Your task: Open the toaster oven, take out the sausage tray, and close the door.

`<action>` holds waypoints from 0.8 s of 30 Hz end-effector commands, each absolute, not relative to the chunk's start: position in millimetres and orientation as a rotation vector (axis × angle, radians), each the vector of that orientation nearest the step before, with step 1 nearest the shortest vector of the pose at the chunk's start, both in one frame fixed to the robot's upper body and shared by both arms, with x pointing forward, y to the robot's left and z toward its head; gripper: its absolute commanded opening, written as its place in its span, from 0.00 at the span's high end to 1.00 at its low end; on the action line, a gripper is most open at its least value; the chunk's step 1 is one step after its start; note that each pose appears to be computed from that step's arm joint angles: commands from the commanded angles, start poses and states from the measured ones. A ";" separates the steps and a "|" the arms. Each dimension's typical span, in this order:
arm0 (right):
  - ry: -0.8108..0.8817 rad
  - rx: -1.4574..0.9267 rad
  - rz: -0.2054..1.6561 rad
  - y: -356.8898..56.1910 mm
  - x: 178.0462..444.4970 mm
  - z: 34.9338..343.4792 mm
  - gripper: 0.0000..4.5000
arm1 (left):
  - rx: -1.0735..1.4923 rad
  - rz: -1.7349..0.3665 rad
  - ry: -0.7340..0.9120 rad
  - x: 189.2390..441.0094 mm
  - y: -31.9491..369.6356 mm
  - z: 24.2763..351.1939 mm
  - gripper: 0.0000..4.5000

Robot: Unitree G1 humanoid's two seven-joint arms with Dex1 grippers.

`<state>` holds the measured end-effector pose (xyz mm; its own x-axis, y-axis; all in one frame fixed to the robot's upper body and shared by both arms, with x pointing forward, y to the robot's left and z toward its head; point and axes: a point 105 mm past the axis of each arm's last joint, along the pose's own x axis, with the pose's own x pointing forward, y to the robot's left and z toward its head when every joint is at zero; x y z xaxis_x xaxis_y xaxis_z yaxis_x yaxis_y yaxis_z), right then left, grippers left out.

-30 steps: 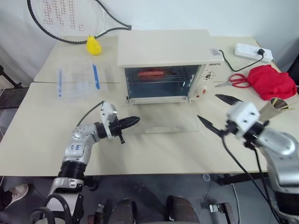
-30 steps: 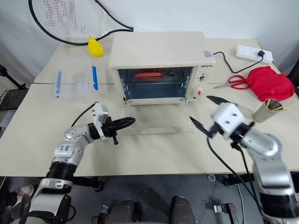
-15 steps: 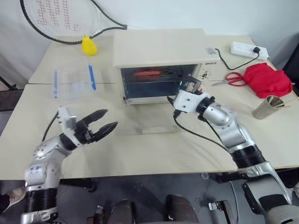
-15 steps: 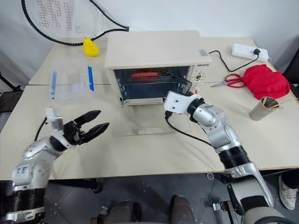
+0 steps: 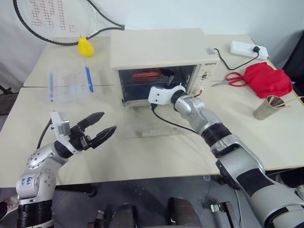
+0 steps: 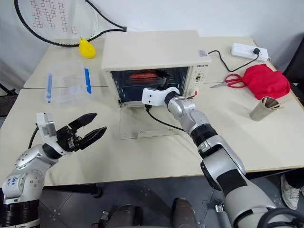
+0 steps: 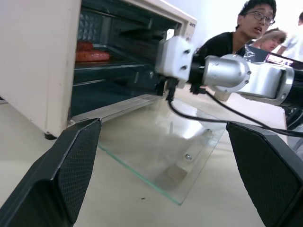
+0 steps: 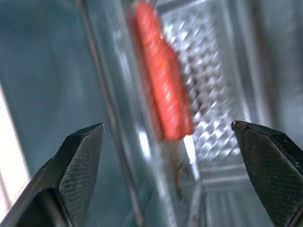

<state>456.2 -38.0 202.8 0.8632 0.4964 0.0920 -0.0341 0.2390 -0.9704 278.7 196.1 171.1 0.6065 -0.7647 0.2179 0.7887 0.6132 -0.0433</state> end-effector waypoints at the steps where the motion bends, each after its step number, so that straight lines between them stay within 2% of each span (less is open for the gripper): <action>1: -0.493 -1.272 0.350 -30.1 457.1 224.4 0.29 | -0.123 -0.931 -0.224 274.8 191.4 179.4 0.00; 7: -0.489 -1.276 0.352 -29.1 459.1 223.2 0.75 | -0.132 -0.951 -0.240 277.5 187.7 183.5 0.00; 10: -0.518 -1.274 0.362 -26.1 457.0 227.5 0.99 | -0.133 -1.004 -0.257 289.6 177.6 193.0 0.00; 15: -0.548 -1.274 0.367 -26.4 454.4 233.3 1.00 | -0.118 -1.053 -0.283 307.7 169.0 206.3 0.00; 19: -0.576 -1.279 0.354 -28.8 453.9 241.7 1.00 | -0.120 -1.074 -0.327 328.3 160.5 225.2 0.00; 24: -0.613 -1.295 0.374 -25.6 450.5 249.7 1.00 | -0.137 -1.080 -0.390 341.6 157.8 253.0 0.00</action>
